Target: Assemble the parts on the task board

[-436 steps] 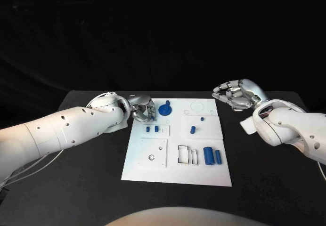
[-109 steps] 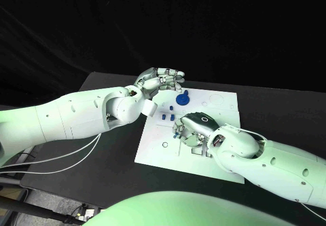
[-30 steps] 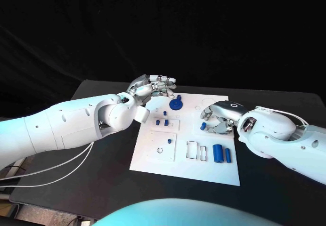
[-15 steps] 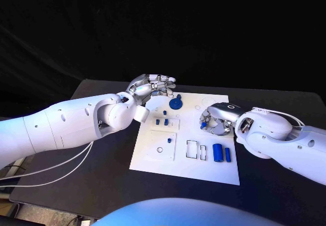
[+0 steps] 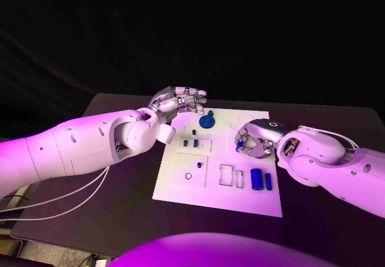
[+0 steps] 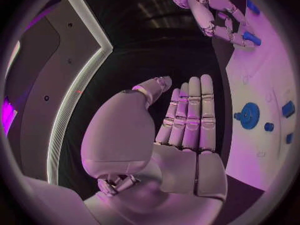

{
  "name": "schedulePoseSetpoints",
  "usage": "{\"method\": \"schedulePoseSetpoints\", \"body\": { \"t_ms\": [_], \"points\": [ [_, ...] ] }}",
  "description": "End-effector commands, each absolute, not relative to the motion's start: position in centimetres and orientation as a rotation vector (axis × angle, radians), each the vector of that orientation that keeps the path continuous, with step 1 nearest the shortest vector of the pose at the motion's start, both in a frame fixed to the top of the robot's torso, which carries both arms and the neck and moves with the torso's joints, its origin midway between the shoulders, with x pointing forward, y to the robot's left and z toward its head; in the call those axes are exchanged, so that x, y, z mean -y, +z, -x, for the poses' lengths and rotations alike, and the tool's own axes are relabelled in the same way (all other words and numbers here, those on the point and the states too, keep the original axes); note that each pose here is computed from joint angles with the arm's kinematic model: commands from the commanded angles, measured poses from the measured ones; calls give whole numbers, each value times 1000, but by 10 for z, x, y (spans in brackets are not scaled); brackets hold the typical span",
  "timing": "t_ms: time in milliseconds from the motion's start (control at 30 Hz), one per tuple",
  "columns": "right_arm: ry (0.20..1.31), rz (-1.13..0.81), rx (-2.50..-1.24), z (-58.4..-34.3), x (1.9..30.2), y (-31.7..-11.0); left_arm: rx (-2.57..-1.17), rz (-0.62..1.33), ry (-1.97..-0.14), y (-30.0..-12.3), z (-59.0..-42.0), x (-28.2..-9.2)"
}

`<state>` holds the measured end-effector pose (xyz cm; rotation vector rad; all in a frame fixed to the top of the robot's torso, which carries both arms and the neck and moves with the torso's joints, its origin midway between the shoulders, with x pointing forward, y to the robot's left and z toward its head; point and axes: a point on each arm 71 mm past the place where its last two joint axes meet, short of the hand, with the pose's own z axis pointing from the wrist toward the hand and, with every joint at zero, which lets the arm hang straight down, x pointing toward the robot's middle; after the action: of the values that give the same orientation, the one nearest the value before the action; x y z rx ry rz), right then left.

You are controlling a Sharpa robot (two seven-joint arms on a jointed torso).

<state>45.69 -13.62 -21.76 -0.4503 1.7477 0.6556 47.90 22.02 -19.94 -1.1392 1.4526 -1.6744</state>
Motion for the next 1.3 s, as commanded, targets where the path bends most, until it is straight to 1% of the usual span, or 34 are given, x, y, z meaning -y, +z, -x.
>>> {"method": "schedulePoseSetpoints", "body": {
  "t_ms": [33, 167, 400, 533, 633, 733, 767, 967, 1300],
  "points": [
    [674, 422, -1686, -454, 135, -212, -1460, 1127, -1696, -198, -479, -218],
    [701, 403, -1663, -448, 135, -206, -1461, 1128, -1694, -198, -479, -219],
    [786, 377, -1634, -433, 124, -190, -1462, 1129, -1692, -199, -480, -220],
    [852, 359, -1639, -425, 112, -186, -1463, 1129, -1692, -199, -480, -219],
    [899, 363, -1646, -419, 99, -187, -1463, 1130, -1692, -199, -480, -219],
    [944, 376, -1653, -412, 85, -191, -1464, 1129, -1694, -199, -480, -219],
    [968, 390, -1655, -407, 76, -193, -1464, 1129, -1694, -199, -480, -218],
    [1032, 479, -1644, -390, 48, -206, -1466, 1129, -1698, -200, -481, -216],
    [1042, 529, -1676, -382, 31, -233, -1472, 1123, -1708, -199, -480, -213]
  ]
}}
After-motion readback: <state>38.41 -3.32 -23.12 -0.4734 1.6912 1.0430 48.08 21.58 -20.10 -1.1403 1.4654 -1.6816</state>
